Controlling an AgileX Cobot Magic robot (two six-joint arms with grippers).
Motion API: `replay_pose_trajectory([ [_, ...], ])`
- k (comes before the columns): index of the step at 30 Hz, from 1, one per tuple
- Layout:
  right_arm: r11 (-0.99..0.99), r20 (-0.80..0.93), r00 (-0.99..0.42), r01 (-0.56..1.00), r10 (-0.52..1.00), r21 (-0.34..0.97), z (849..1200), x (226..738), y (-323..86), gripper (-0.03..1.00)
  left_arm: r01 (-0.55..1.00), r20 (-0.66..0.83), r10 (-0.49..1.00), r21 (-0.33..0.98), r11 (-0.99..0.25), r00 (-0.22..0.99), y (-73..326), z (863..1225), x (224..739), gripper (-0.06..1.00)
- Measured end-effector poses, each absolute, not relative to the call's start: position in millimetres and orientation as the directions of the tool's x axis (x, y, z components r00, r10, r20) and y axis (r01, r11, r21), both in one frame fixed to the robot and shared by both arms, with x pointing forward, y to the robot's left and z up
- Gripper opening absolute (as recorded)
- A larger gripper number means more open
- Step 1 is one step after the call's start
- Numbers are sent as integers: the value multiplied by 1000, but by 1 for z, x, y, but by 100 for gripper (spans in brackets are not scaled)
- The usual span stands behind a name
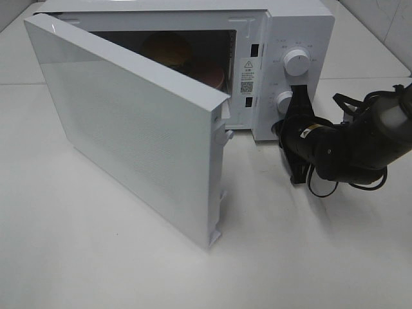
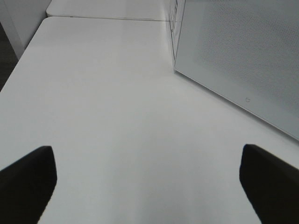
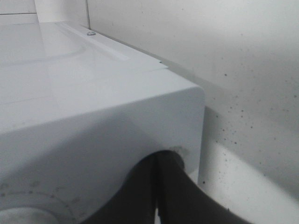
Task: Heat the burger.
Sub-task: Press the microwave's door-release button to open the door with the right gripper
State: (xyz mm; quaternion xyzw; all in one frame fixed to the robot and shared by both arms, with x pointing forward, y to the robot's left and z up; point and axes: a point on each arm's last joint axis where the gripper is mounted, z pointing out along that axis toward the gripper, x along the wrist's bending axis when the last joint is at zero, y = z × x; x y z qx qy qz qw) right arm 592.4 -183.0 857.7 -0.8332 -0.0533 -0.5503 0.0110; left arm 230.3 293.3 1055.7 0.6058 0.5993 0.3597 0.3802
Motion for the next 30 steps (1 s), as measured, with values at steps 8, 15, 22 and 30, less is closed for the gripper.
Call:
replay_pose_trajectory([
  [8, -997, 920, 389, 69, 45, 19, 858, 590, -176, 1, 453, -20, 1000, 892, 7, 23, 293, 1056, 230, 99],
  [15, -998, 930, 364, 61, 38, 17, 860, 586, -172, 1, 453, -20, 1000, 892, 7, 23, 293, 1056, 230, 99],
  [22, -996, 931, 361, 81, 51, 23, 861, 580, -172, 1, 453, -20, 1000, 892, 7, 23, 293, 1056, 230, 99],
  [30, -993, 919, 390, 117, 57, 12, 872, 572, -172, 1, 453, -20, 1000, 892, 7, 23, 293, 1056, 230, 99],
])
